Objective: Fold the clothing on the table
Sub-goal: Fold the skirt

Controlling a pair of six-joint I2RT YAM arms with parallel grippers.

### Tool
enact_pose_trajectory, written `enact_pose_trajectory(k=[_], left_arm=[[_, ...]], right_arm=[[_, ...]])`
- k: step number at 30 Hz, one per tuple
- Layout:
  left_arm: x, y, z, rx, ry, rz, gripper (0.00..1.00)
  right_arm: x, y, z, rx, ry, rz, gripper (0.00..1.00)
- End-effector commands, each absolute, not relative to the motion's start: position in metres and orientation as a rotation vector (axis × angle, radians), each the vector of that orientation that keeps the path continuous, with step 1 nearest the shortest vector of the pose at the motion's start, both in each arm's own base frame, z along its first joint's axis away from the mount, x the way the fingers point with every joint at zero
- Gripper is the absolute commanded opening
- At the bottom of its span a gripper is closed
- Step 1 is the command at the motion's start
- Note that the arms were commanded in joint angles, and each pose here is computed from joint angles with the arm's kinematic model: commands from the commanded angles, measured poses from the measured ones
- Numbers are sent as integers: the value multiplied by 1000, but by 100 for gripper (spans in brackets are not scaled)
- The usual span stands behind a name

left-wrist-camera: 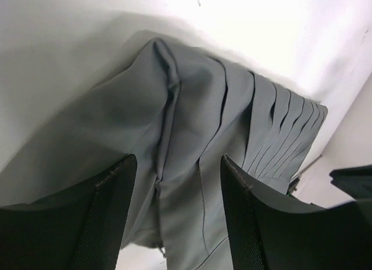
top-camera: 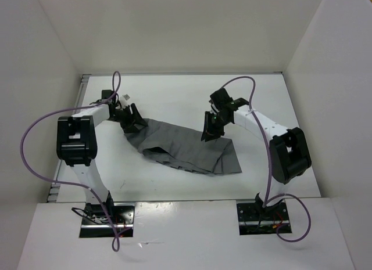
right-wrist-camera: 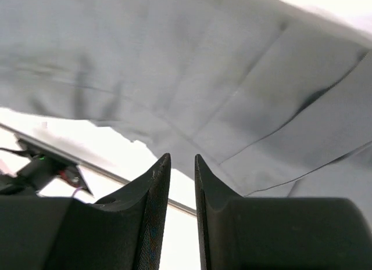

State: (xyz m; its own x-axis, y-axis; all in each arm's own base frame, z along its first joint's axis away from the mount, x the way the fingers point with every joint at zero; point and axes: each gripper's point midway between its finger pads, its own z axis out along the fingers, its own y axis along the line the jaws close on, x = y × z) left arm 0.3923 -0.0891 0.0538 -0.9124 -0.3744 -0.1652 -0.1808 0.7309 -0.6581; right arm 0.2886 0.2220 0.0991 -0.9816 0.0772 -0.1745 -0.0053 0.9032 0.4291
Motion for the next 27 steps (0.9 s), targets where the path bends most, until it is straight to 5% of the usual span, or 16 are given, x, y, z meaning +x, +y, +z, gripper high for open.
enact_pose_trajectory(k=[1,15,17,20,27], left_arm=[[410,-106,67,-375,2586,-1058,66],[408,-125,33,-382,2654,-1102,44],[411,-125,33,-381,2652,-1102,33],[411,-125,33,-380,2652,-1102,0],[433,-132,114,-233,2475,-1152,0]], right_arm=[[276,230,114,45,2873,690,28],[232,199,68,211,3003,538,29],[233,200,62,214,3014,532,29],[231,198,50,223,3045,509,29],[215,185,10,245,3150,358,29]])
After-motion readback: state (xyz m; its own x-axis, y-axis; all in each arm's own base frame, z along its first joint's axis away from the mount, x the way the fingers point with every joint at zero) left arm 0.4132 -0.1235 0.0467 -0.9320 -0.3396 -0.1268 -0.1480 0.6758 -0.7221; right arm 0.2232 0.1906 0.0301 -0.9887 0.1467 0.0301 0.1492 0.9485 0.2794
